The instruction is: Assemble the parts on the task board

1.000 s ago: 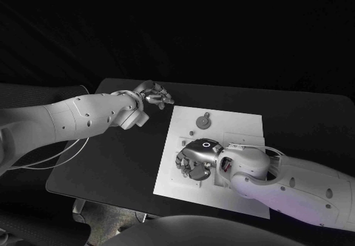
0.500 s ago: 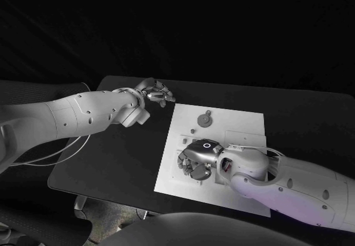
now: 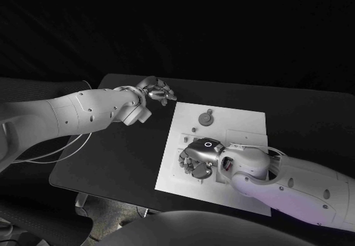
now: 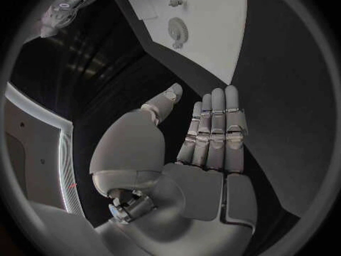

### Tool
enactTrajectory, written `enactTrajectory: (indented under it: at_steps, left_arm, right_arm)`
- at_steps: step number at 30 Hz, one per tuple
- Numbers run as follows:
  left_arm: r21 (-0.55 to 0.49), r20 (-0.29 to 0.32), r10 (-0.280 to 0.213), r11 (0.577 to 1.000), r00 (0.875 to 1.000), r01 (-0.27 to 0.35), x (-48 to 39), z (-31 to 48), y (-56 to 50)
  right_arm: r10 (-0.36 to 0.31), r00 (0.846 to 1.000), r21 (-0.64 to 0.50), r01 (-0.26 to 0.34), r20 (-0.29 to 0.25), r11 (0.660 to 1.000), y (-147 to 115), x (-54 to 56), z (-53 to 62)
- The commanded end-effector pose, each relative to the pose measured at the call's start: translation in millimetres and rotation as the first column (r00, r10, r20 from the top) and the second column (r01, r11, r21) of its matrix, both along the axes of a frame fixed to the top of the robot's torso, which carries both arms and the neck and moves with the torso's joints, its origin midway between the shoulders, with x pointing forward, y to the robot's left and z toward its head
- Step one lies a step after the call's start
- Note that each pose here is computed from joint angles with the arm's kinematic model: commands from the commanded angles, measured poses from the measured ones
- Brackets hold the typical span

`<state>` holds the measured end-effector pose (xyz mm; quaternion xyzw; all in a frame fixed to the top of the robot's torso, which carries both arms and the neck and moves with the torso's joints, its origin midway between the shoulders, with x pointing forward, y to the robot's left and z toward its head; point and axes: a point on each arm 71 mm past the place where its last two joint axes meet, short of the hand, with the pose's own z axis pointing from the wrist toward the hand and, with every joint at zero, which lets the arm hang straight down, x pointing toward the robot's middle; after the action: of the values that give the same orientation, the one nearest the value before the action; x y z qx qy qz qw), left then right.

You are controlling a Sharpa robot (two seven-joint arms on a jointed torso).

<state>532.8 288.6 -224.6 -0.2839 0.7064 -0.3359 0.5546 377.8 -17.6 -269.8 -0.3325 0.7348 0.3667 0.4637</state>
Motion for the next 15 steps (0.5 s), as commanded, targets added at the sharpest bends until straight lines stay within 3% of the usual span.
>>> enactTrajectory:
  at_steps: [1,15]
  left_arm:
    - [-0.004,0.003,-0.014,1.000,1.000,0.014,-0.1,0.6,-2.2]
    - [-0.004,0.003,-0.013,1.000,1.000,0.013,0.1,0.6,-2.5]
  right_arm:
    - [0.017,1.000,-0.023,-0.017,-0.002,1.000,0.0,-1.6,-2.8]
    - [0.011,1.000,-0.035,-0.011,-0.007,0.999,-2.0,-0.2,-5.1]
